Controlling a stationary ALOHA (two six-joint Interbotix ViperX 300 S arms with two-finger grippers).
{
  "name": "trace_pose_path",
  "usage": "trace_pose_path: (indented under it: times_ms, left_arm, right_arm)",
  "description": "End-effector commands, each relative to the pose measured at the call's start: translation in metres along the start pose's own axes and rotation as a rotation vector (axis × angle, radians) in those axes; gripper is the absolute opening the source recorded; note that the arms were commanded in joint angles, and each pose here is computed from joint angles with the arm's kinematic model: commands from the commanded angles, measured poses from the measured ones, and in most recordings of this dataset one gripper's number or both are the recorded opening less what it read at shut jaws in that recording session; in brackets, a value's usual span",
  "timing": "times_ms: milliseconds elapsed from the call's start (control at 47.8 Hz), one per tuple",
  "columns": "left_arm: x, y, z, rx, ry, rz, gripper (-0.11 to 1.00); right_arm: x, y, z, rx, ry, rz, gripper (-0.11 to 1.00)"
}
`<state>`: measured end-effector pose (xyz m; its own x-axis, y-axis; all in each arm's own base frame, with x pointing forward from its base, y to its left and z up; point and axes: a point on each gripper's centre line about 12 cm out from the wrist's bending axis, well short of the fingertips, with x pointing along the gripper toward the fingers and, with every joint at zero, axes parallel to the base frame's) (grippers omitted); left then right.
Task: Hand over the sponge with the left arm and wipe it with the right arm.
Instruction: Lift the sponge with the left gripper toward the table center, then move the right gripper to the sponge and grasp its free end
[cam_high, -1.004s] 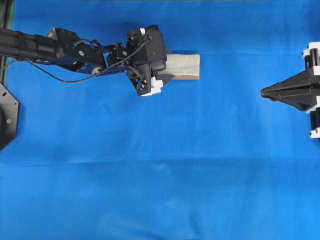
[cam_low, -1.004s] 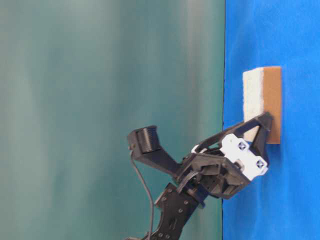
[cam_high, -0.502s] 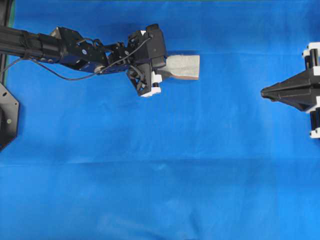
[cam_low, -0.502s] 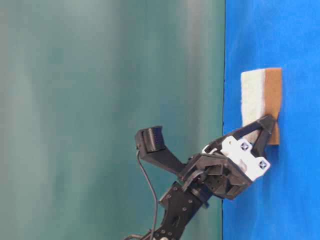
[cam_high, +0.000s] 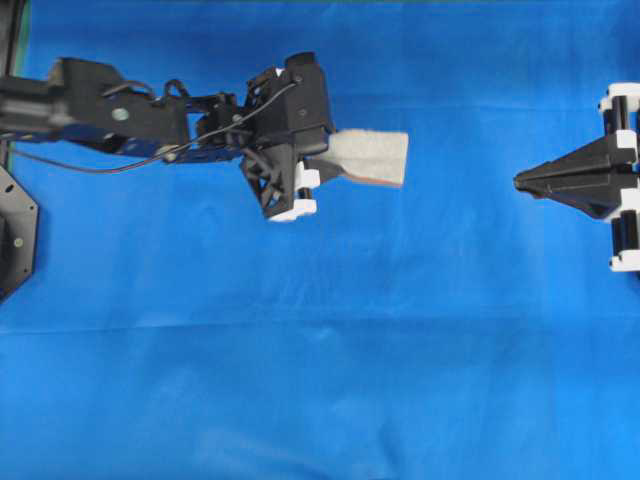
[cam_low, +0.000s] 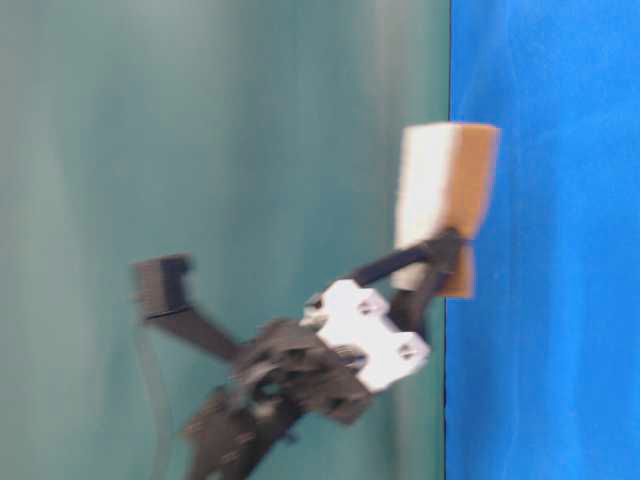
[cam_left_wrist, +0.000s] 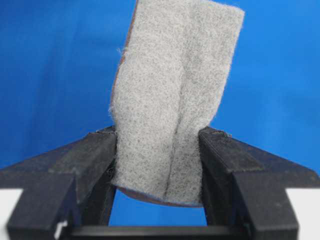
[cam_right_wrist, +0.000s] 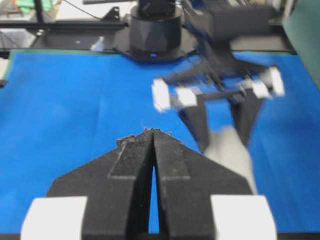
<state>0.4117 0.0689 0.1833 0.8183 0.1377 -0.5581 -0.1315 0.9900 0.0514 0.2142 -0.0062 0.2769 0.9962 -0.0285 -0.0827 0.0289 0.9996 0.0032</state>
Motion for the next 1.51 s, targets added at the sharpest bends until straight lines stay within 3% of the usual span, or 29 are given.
trace_pose_path:
  times_ms: [0,230,398,1004,1046,1151,1255,1318,1486]
  left_arm:
    - [-0.021,-0.015,0.024,-0.005,-0.063,-0.031,0.4]
    - [-0.04,-0.055,0.031,-0.067,-0.086,-0.122,0.4]
    - [-0.041,-0.071,0.032,-0.103,-0.086,-0.157,0.4]
    - [-0.04,-0.068,0.031,-0.11,-0.081,-0.152,0.4]
    - [-0.04,-0.068,0.031,-0.11,-0.083,-0.152,0.4]
    - [-0.039,-0.068,0.031,-0.11,-0.08,-0.152,0.4]
    - [-0.039,-0.068,0.031,-0.11,-0.077,-0.152,0.4]
    - [-0.039,-0.068,0.031,-0.111,-0.077,-0.152,0.4]
    - [-0.039,-0.068,0.031,-0.111,-0.077,-0.152,0.4]
  right_arm:
    - [0.002,-0.002,0.005,0.005,-0.012,-0.008,0.0]
    - [0.005,-0.002,0.002,0.005,0.0,-0.008,0.0]
    - [0.007,-0.002,0.001,0.007,0.009,-0.009,0.0]
    - [0.044,0.003,0.005,0.101,0.08,0.008,0.02]
    - [0.05,0.005,0.004,0.106,0.093,0.012,0.1]
    - [0.067,0.008,0.0,0.116,0.129,0.021,0.43]
    - [0.084,0.011,-0.004,0.121,0.163,0.024,0.67]
    - [0.096,0.012,-0.007,0.125,0.188,0.024,0.73]
    - [0.118,0.014,-0.013,0.133,0.237,0.025,0.73]
